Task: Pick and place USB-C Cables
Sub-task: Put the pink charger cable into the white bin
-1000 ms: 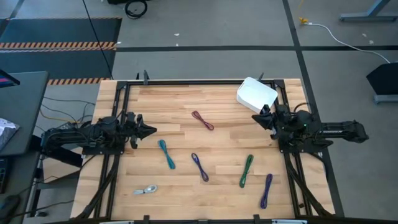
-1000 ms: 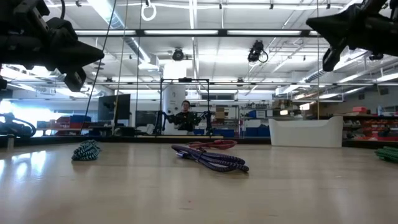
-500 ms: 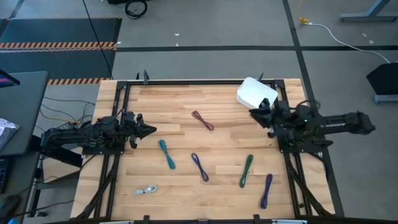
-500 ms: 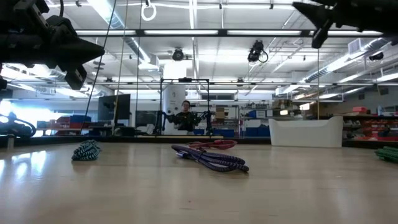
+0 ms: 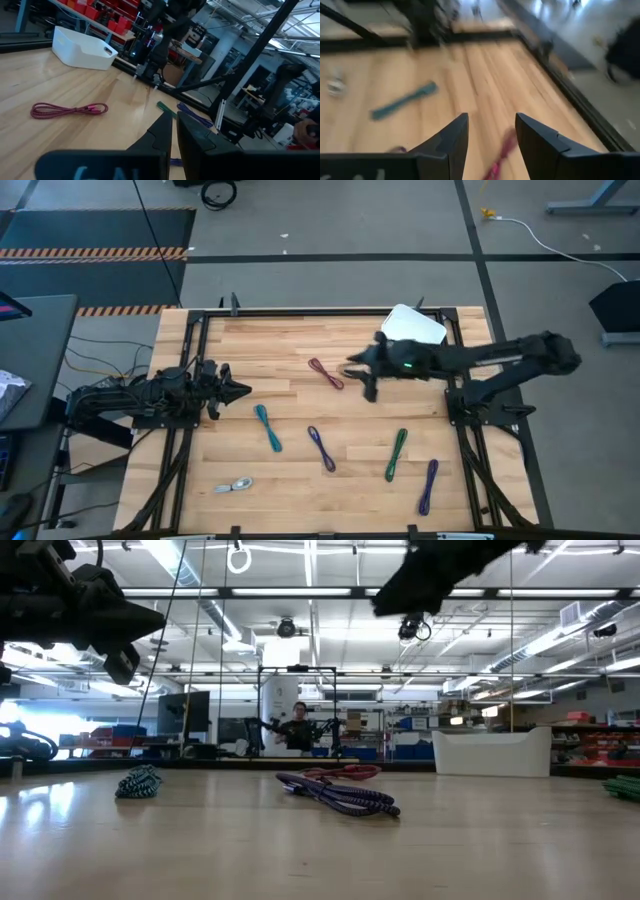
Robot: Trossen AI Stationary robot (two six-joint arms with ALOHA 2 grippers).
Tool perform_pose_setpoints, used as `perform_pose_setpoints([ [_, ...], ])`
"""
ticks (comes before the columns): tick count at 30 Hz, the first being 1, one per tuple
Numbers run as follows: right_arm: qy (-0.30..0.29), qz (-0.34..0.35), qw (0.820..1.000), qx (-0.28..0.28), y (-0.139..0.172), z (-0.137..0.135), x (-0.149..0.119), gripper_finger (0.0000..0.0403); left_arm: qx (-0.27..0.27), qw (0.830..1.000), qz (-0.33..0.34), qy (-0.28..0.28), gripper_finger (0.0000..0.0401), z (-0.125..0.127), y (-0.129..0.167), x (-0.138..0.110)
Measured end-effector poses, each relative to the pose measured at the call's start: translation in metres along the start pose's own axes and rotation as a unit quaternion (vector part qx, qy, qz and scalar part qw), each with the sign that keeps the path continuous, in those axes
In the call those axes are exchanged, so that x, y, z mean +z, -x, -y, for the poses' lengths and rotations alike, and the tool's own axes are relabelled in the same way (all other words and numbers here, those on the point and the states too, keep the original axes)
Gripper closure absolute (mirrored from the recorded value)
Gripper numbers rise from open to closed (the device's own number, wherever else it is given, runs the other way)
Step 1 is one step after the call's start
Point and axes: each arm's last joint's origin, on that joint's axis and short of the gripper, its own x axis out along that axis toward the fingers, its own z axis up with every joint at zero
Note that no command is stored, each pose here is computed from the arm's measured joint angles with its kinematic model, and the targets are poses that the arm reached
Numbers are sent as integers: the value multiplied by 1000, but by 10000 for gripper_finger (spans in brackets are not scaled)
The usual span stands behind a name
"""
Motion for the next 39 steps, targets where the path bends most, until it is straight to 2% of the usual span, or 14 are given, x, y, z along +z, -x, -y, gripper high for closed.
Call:
perform_pose_setpoints([
  [4, -11, -123, 992, -28, -37, 3, 3, 234, 2, 1000, -4, 0, 367, 0, 0, -1],
  [7, -32, -185, 981, -46, -63, 4, -3, 235, 8, 1000, -15, 1, 367, -2, 0, -3],
  [14, -83, -243, 964, -66, -104, 5, -26, 235, 15, 1000, -27, 3, 367, -3, 0, -5],
  [20, -83, -319, 941, -72, -128, 0, -60, 235, 12, 998, -20, -64, 367, -2, 0, -4],
  [25, -89, -341, 934, -67, -141, -3, -75, 235, 18, 995, -9, -101, 367, -2, 0, -2],
  [30, -66, -342, 933, -89, -141, -1, -77, 235, 4, 989, 42, -140, 367, 3, 0, 7],
  [34, -55, -324, 938, -111, -141, 2, -73, 235, -12, 977, 94, -191, 367, 8, 2, 16],
  [39, -71, -323, 934, -132, -142, 10, -73, 235, -6, 965, 115, -237, 367, 16, 4, 31],
])
